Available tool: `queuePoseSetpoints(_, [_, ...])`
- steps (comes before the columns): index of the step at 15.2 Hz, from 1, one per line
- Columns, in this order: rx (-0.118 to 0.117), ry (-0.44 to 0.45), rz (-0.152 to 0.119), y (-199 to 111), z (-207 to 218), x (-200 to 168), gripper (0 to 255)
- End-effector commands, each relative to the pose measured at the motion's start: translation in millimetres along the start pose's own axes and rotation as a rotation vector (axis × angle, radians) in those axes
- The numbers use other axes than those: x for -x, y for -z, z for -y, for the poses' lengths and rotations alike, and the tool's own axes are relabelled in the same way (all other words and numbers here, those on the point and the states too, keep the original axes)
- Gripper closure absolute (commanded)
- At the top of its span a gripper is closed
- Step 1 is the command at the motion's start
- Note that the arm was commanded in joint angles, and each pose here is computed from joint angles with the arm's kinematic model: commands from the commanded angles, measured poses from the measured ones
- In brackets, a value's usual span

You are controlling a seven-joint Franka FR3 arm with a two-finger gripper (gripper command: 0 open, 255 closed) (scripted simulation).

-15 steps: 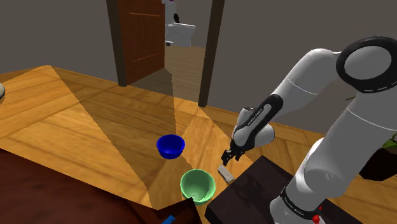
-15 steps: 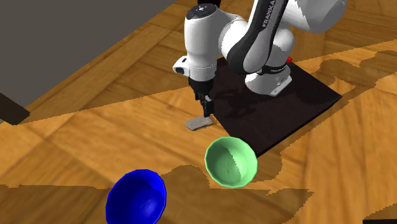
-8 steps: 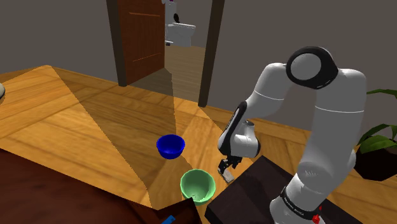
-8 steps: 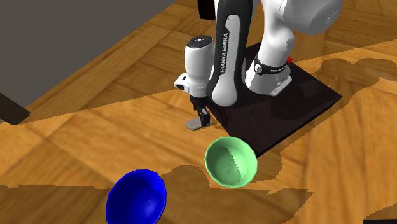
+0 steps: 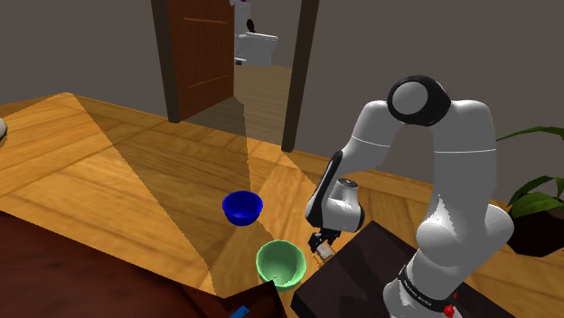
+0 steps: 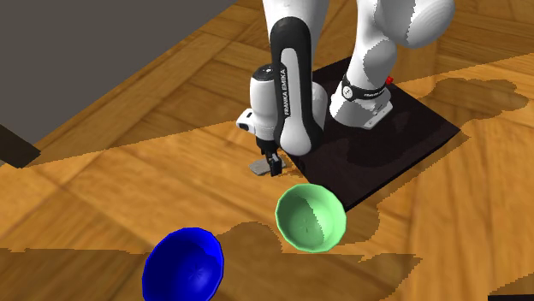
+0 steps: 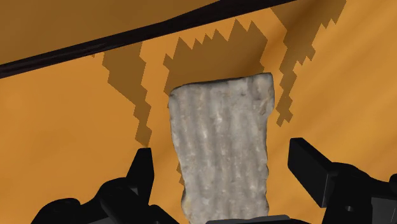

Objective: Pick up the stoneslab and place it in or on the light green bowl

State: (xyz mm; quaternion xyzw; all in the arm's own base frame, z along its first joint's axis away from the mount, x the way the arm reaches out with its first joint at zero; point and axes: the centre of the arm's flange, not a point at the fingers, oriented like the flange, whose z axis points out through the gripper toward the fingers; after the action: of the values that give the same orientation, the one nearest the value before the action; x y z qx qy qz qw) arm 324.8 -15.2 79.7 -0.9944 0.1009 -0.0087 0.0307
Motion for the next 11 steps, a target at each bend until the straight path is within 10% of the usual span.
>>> queuePoseSetpoints(1, [0.0, 0.0, 0.0, -1.0, 0.0, -0.3, 0])
queuePoseSetpoints(5, [0.0, 0.0, 0.0, -1.0, 0.0, -0.3, 0])
queuePoseSetpoints(6, [0.0, 0.0, 0.0, -1.0, 0.0, -0.3, 255])
queuePoseSetpoints(11, [0.0, 0.0, 0.0, -1.0, 0.0, -0.3, 255])
